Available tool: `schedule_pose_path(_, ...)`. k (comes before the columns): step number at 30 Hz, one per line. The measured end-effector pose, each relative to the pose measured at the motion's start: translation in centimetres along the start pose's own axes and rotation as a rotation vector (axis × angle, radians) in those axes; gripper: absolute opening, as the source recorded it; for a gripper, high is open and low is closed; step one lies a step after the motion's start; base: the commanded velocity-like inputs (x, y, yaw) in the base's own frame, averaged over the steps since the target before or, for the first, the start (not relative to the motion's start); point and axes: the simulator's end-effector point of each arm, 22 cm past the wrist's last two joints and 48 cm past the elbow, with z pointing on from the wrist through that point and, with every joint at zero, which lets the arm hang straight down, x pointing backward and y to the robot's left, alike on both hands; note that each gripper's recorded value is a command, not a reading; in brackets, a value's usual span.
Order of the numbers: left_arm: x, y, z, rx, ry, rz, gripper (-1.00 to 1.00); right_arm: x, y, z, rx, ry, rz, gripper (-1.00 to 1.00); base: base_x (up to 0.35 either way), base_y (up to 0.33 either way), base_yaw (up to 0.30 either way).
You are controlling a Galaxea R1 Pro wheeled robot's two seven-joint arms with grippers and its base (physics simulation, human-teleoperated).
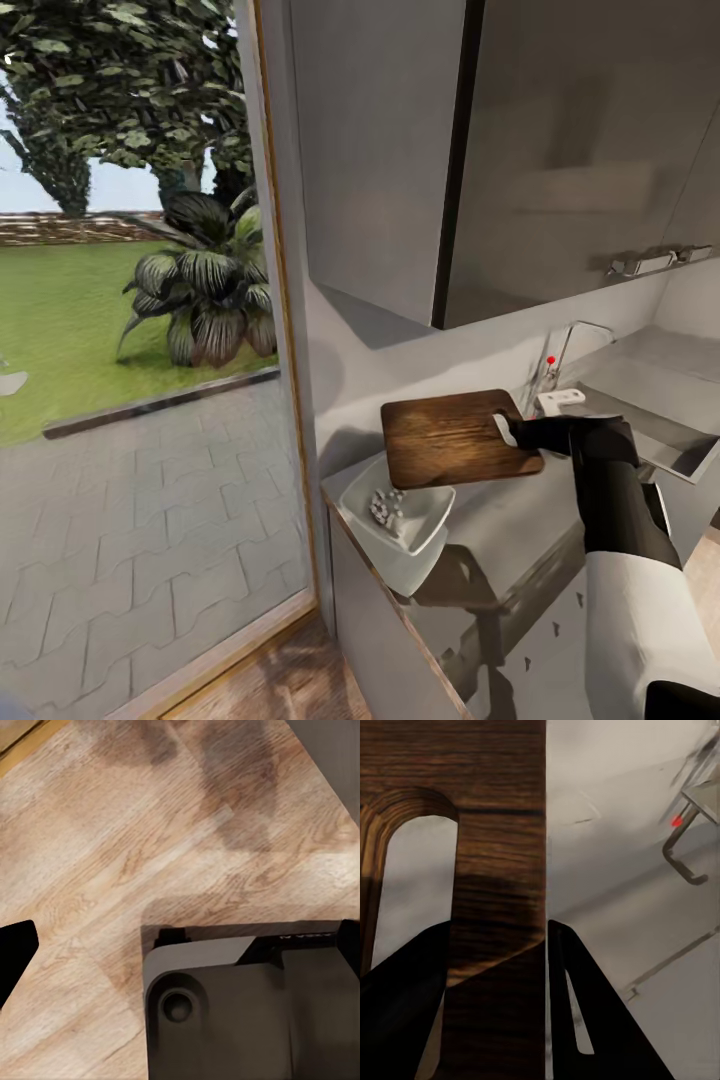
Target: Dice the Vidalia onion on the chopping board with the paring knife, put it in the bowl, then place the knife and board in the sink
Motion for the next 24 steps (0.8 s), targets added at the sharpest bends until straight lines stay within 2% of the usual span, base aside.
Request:
schedule_pose_path(7,-0.20,-0.05,0.01,0.001,-0.009,-0.001,1.00,0.04,0.56,0.22,-0.017,-0.002,-0.005,-1.00,-0.049,0.000,0.000)
schedule_pose_path(19,-0.19,-0.12,0.02,0.002,-0.008,0.000,1.00,0.10,0.66,0.29,-0.014,0.002,-0.006,-1.00,-0.322,-0.013,0.000)
schedule_pose_path(24,-0.19,-0.24,0.01,0.003,-0.008,0.000,1.00,0.10,0.69,0.28,-0.014,0.002,-0.007,-1.00,-0.223,-0.218,0.051)
